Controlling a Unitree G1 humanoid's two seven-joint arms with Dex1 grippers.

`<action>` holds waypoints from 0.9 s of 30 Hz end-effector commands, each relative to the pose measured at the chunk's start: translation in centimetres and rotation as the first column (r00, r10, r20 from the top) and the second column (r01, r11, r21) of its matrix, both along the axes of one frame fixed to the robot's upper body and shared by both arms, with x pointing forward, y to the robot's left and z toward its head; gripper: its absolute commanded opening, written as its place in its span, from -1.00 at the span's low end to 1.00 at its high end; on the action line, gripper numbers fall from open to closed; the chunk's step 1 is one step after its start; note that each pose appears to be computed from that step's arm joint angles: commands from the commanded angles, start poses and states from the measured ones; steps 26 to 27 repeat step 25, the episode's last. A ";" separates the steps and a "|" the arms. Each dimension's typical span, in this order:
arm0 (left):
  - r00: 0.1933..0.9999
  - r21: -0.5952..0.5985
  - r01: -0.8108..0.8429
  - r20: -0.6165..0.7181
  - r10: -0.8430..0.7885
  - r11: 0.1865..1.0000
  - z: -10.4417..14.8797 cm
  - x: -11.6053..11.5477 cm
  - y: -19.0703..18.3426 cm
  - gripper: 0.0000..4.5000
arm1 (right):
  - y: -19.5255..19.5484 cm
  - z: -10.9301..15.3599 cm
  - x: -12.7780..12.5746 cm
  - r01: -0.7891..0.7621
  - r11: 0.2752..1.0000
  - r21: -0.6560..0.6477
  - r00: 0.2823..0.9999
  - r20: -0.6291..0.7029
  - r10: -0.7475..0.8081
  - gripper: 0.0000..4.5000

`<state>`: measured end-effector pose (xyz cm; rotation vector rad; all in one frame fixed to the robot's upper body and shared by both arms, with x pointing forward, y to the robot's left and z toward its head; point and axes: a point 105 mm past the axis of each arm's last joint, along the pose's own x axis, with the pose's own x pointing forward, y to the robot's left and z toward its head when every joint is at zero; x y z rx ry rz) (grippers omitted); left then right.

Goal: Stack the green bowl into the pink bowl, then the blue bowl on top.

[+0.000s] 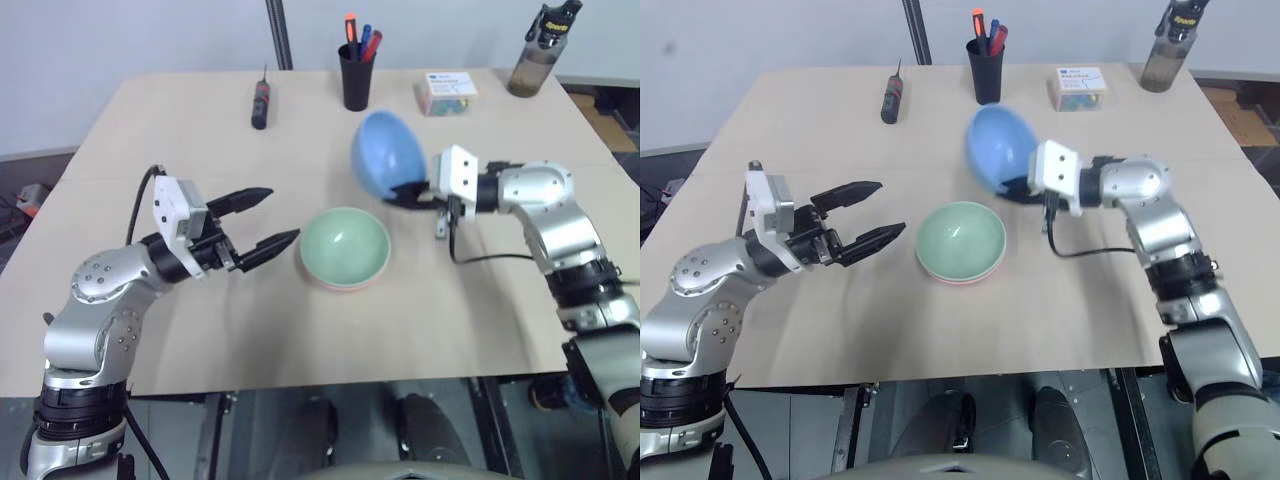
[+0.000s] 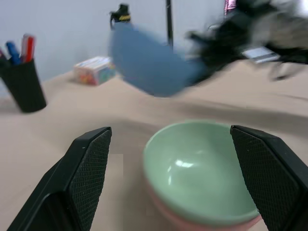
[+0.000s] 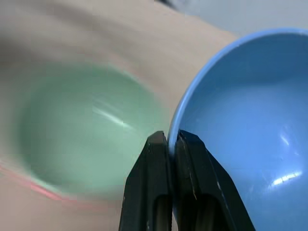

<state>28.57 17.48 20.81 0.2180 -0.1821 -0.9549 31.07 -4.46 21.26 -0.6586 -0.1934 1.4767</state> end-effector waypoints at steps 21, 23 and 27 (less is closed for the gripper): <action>0.989 0.085 -0.049 -0.138 0.060 0.995 -1.3 -2.4 2.5 0.86 | -12.2 1.2 -3.7 0.467 0.878 0.104 0.873 -0.213 -0.439 0.98; 0.982 0.099 -0.073 -0.165 0.089 0.992 -1.2 -2.9 3.7 0.86 | -14.0 1.5 -4.7 0.516 0.852 0.089 0.844 -0.223 -0.488 0.98; 0.975 0.140 -0.070 -0.200 0.098 0.988 -1.5 -3.4 4.7 0.86 | -14.8 1.7 -5.8 0.540 0.836 0.094 0.826 -0.251 -0.505 0.98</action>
